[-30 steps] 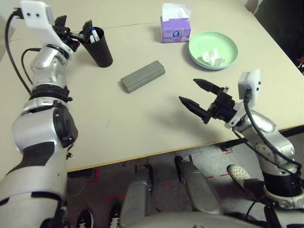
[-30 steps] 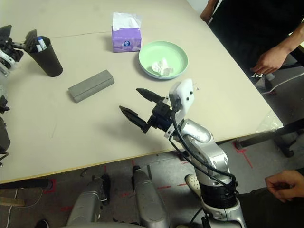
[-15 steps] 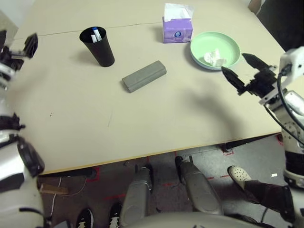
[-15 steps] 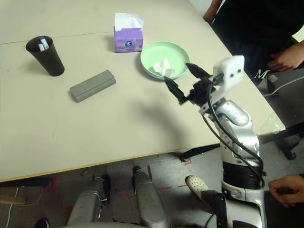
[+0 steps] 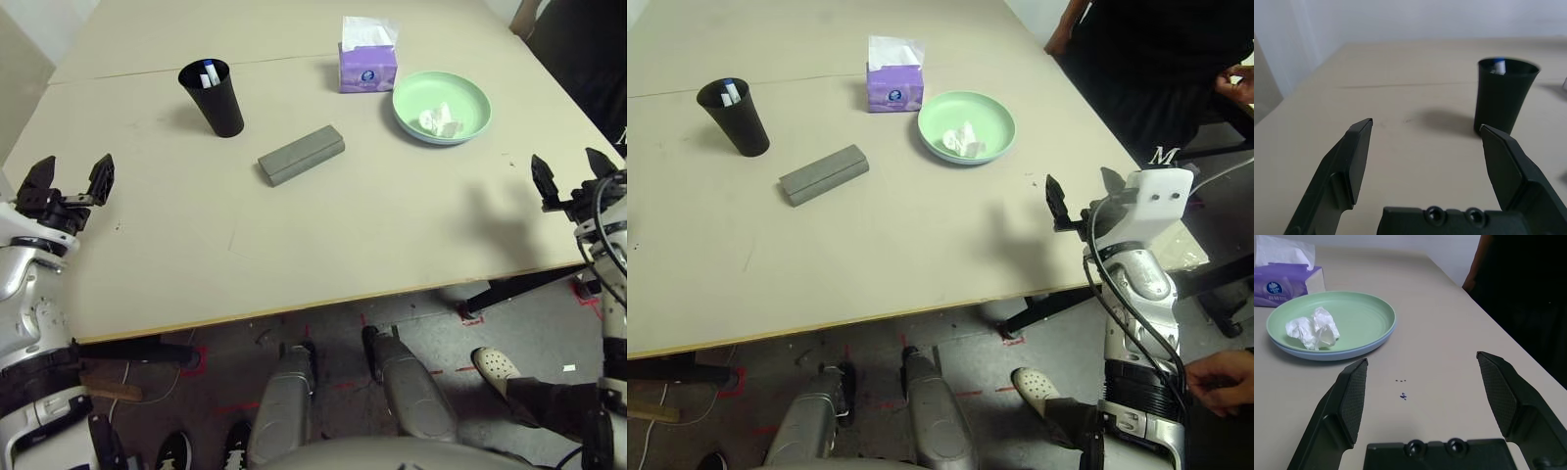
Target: Organize and tidy the items on the table.
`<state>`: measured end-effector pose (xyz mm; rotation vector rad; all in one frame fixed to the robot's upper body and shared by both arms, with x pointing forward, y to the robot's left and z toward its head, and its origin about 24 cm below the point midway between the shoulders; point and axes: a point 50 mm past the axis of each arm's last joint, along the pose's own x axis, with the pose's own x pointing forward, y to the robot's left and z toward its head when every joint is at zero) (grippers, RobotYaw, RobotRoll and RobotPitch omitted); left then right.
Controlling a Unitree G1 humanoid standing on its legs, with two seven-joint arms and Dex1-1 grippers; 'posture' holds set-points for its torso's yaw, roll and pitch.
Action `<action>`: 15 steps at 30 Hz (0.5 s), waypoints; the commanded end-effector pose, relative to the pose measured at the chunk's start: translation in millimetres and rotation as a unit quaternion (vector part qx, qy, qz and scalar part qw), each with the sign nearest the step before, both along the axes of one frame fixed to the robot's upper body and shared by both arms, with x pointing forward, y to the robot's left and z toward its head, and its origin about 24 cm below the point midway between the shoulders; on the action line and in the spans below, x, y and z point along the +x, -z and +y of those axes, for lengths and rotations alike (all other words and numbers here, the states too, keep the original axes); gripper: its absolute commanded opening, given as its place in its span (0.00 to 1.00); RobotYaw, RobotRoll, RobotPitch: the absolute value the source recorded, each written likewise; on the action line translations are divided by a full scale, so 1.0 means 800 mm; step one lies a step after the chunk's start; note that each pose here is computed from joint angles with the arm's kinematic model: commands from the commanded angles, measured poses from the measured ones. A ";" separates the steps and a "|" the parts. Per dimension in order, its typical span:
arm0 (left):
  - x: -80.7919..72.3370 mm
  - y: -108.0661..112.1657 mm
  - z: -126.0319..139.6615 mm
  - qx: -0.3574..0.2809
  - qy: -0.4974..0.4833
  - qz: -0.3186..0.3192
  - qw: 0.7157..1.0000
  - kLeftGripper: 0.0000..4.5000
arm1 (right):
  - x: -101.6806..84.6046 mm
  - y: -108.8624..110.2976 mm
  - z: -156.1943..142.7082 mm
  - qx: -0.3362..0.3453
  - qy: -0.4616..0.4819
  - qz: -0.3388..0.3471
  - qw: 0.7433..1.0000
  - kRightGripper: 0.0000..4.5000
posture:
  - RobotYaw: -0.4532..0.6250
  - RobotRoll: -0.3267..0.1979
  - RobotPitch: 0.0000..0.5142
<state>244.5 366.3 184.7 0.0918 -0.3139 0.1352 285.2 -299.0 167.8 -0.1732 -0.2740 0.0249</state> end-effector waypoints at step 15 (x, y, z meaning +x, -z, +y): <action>-0.013 0.019 0.016 -0.010 -0.039 0.089 0.995 0.99 | 0.001 0.002 0.038 0.035 -0.088 0.000 0.996 1.00 | 0.32 0.62 0.47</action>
